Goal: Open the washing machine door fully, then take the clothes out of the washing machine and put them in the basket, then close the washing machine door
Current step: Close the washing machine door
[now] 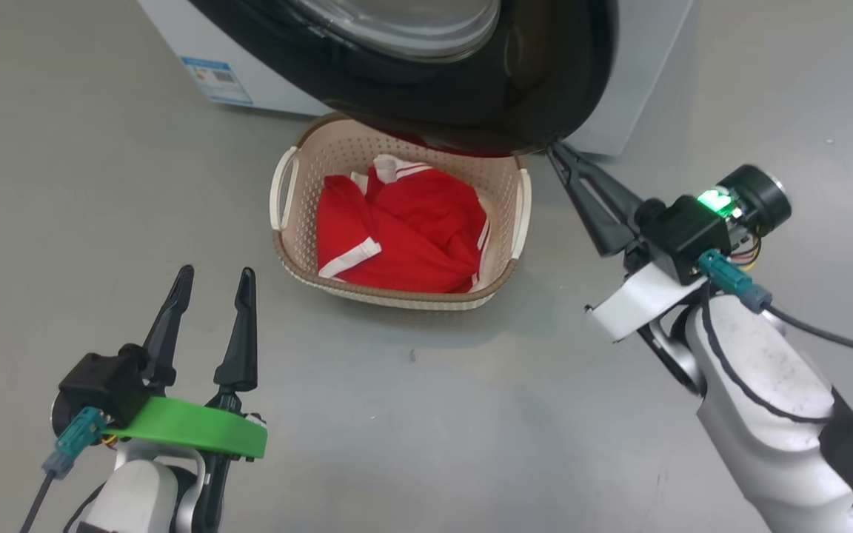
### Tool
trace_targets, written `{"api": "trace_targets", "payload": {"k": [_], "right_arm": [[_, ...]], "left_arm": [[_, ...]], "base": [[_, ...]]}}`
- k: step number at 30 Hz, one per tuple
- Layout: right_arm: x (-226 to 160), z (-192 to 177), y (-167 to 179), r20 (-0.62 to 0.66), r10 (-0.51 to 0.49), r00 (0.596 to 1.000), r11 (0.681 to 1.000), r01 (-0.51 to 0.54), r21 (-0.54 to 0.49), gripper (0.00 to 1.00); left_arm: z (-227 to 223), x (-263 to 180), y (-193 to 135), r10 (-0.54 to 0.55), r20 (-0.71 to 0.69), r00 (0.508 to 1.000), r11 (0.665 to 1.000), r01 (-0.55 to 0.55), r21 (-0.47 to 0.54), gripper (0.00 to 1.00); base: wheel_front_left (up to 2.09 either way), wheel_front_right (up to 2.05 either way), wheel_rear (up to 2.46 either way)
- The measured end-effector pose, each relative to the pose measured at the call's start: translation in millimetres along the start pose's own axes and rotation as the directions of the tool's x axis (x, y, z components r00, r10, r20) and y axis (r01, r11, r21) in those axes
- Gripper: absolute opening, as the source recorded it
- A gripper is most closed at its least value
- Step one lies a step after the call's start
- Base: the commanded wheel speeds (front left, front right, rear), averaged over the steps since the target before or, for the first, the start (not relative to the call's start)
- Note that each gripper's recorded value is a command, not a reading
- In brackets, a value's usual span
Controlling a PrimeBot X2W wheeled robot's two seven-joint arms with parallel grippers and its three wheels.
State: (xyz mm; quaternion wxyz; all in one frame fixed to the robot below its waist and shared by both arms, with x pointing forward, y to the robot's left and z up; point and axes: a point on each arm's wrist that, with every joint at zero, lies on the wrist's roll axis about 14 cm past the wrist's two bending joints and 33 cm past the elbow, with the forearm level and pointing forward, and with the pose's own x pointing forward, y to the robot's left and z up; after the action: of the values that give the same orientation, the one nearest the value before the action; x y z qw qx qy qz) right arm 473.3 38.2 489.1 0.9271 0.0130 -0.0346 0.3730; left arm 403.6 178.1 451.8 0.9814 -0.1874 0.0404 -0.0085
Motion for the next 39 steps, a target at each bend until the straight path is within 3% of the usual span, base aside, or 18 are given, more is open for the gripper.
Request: {"api": "trace_targets", "payload": {"k": [14, 39], "right_arm": [[41.8, -34.6, -18.0, -0.037, 0.037, 0.999, 0.999, -0.037, 0.007, 0.0], [70.7, -54.4, -66.1, -0.02, -0.059, 0.998, 0.996, 0.06, 0.064, 0.0]], "left_arm": [[-5.3, 13.8, 29.1, 0.08, -0.011, 0.997, 0.997, -0.08, 0.018, 1.0], [-24.8, 19.8, 45.6, 0.125, -0.061, 0.99, 0.992, -0.124, 0.026, 1.0]], "base": [[0.0, 0.0, 0.0], [0.0, 0.0, 0.0]]}}
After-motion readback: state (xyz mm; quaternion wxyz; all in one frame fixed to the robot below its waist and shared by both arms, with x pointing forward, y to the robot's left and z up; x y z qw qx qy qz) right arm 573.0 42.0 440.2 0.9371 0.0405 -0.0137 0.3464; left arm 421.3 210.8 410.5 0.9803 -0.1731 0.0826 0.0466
